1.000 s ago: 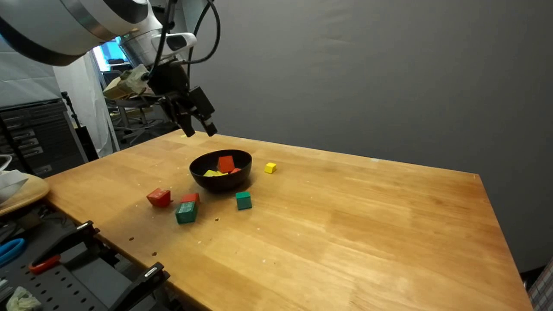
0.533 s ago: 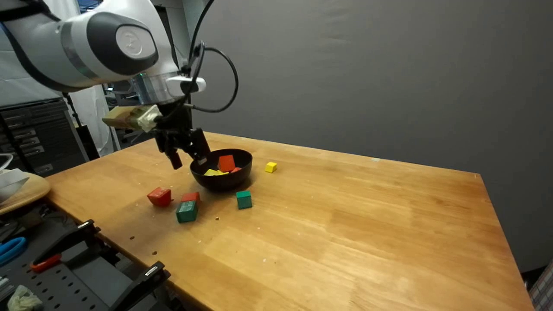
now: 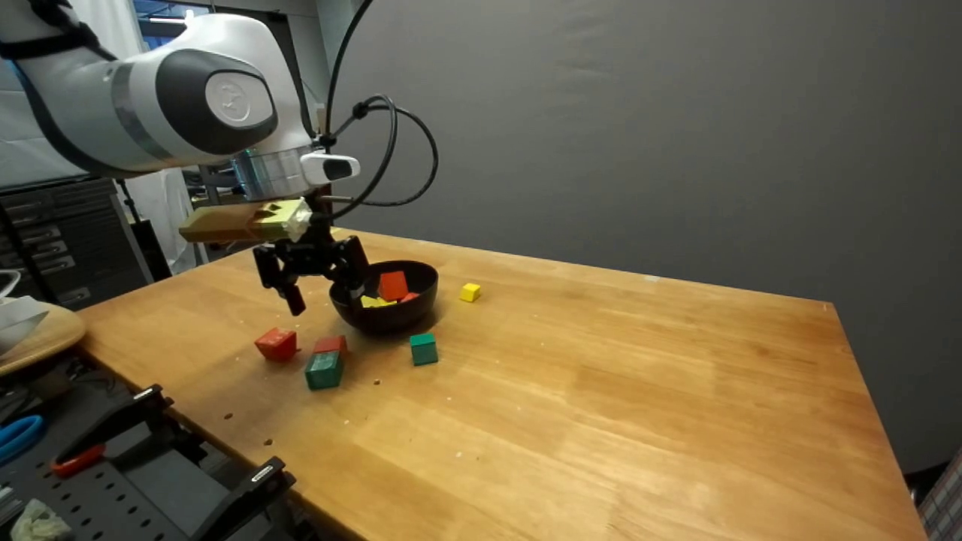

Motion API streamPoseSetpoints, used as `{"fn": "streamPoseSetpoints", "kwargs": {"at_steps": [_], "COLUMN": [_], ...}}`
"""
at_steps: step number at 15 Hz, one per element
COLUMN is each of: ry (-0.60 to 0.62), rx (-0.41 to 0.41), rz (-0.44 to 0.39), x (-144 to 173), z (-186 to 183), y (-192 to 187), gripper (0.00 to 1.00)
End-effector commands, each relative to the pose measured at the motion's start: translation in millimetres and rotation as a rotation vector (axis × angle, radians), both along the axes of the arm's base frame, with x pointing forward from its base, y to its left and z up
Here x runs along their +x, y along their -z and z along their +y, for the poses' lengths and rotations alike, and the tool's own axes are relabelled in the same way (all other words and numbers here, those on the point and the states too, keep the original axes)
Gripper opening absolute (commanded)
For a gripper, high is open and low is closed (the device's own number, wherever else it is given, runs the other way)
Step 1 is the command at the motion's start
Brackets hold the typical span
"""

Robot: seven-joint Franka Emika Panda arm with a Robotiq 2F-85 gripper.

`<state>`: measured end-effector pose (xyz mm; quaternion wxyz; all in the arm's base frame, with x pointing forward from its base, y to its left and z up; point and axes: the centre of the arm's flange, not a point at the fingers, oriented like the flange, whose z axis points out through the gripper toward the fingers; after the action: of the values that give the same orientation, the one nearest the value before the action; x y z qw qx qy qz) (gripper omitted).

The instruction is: Put all the blocks in the bowl one at a time except the right yellow block

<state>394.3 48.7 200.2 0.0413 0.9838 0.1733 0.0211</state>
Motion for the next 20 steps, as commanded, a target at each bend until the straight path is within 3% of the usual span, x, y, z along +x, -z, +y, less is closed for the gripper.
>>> {"fn": "streamPoseSetpoints", "kwargs": {"at_steps": [1, 5, 9, 13, 14, 17, 20], "ry": [-0.015, -0.099, -0.133, -0.012, -0.063, -0.022, -0.064], "rx": [0.023, 0.183, 0.268, 0.239, 0.253, 0.243, 0.22], "rz": [0.01, 0.034, 0.058, 0.118, 0.1, 0.116, 0.163], "x": [4, 17, 20, 38, 23, 25, 22], "z": [0, 10, 35, 37, 38, 33, 38], "y": [2, 10, 11, 20, 17, 21, 28], "gripper": [1.0, 1.0, 1.0, 1.0, 1.0, 1.0, 1.0]}}
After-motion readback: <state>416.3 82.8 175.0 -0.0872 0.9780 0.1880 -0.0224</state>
